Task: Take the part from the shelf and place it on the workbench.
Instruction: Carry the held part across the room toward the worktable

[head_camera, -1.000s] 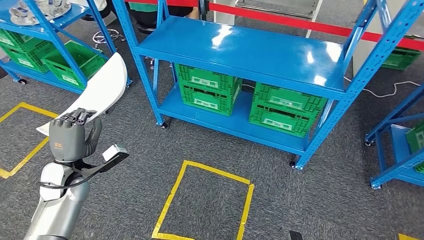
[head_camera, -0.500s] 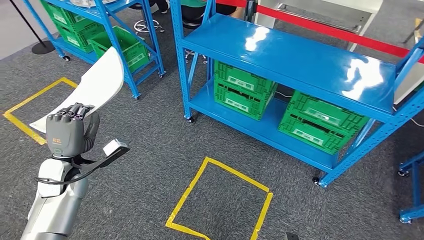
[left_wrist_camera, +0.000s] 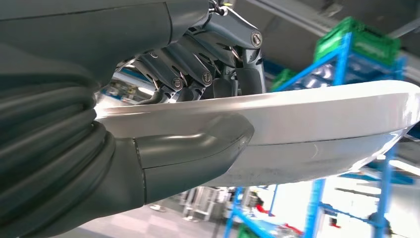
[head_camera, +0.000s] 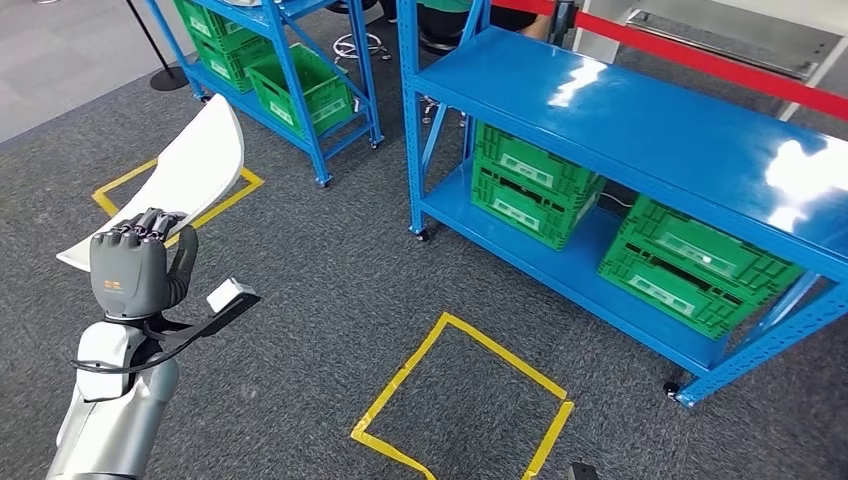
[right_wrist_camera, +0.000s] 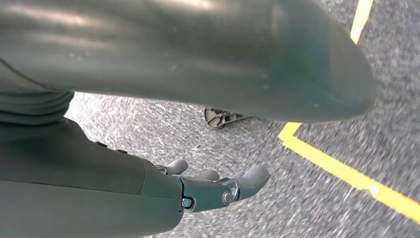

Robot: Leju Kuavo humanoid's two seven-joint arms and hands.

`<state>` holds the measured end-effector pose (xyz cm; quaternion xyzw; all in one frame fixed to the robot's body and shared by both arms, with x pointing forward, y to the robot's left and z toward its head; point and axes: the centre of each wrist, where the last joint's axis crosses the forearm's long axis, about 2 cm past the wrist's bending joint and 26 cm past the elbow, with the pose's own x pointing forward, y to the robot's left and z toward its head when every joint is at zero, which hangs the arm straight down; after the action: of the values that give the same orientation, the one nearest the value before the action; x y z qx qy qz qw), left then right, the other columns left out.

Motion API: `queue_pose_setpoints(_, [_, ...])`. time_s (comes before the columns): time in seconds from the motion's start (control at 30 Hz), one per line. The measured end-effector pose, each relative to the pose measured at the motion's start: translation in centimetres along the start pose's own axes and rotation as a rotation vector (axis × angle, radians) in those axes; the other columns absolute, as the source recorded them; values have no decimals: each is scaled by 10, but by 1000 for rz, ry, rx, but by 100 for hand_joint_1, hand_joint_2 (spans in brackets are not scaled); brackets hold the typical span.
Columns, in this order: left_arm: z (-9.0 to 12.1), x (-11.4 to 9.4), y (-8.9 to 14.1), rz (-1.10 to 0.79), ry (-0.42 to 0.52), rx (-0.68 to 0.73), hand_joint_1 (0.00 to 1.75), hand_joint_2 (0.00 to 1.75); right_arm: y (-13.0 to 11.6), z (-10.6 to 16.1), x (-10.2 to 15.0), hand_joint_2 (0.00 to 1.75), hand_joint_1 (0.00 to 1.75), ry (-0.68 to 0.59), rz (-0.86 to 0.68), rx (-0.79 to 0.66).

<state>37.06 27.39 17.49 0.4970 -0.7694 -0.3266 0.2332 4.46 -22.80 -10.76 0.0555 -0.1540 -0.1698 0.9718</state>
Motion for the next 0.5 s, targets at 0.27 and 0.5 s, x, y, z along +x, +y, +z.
queue_pose_setpoints(0.27, [-8, 4, 1, 10, -8, 1, 175, 175, 1, -1, 3, 0, 0, -9, -5, -2])
queue_pose_setpoints(0.5, [-12, 8, 1, 18, -11, 6, 175, 175, 1, 0, -1, 0, 0, 4, -11, -5])
